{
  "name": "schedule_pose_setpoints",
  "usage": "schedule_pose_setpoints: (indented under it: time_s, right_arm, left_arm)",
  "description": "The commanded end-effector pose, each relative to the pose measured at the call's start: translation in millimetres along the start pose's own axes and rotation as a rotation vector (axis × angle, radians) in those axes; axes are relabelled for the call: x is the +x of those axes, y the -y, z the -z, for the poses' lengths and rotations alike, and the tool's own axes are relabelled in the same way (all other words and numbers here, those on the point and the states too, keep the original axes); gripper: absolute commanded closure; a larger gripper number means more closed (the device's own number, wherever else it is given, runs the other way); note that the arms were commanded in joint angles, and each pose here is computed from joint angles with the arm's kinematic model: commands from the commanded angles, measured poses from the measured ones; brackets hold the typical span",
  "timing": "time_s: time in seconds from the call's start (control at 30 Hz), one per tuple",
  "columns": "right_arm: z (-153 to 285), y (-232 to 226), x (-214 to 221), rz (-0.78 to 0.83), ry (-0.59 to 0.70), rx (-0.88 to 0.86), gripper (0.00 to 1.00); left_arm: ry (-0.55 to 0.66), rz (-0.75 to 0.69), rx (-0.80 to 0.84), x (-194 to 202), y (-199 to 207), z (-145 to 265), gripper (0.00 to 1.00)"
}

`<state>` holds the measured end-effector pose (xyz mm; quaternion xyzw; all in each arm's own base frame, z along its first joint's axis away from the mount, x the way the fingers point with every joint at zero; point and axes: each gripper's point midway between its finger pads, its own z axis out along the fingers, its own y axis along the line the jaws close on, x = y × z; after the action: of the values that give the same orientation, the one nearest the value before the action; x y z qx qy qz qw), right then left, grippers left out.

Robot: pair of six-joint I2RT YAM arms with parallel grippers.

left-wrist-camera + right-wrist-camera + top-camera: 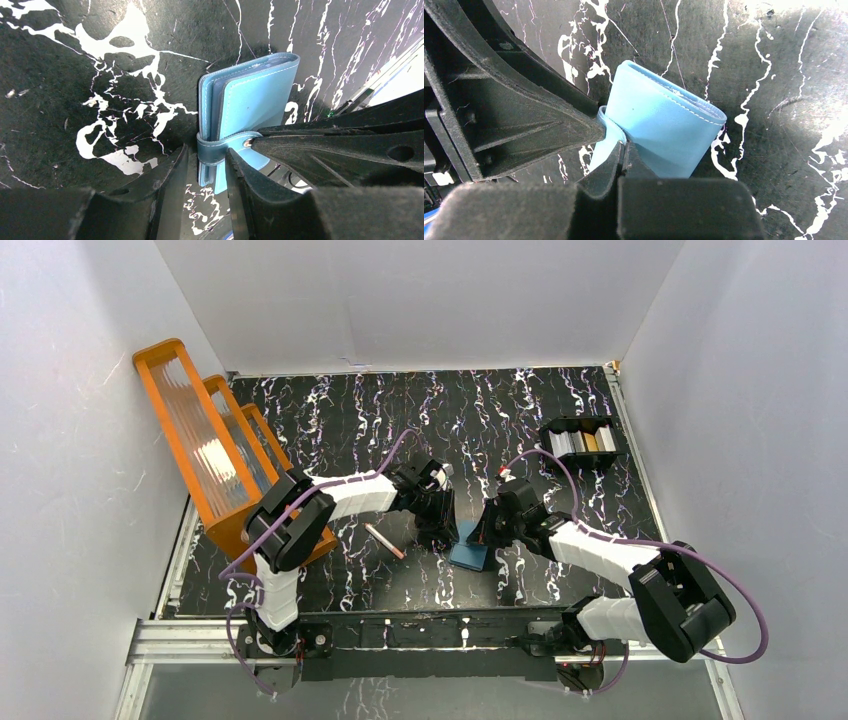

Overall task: Put the credit cards into the card holder
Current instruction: Close the card holder at the center of the board.

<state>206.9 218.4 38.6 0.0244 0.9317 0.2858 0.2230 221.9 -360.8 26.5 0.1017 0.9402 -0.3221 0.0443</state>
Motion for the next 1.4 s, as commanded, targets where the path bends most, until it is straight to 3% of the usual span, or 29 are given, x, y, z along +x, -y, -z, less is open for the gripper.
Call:
schedule_pose_setpoints:
  time_s: [0.0,0.33,0.93,1.37]
  right_arm:
    - [-3.3,21.0,-0.4,0.02,0.014,0.087,1.0]
    - [14.4,-5.2,-19.9,0.034,0.023,0.054,0.83]
    - [29.2,-39.4,-28.8,0.065,0.033,0.004,0.82]
    - [10.7,-24.2,-19.0,0.081,0.004,0.087,0.82]
  left_arm:
    - [-0.023,-0.004,-0.058,3.0,-11.8,-4.6,0.67]
    - [-0.064,0.011,-0.144,9.6,-28.5,-9.1,0.7]
    - [-0.072,0.008,-0.159,10.6,-25.7,-12.9,0.7]
    - [-0.069,0.007,-0.162,11.0,-24.8,-12.2,0.7]
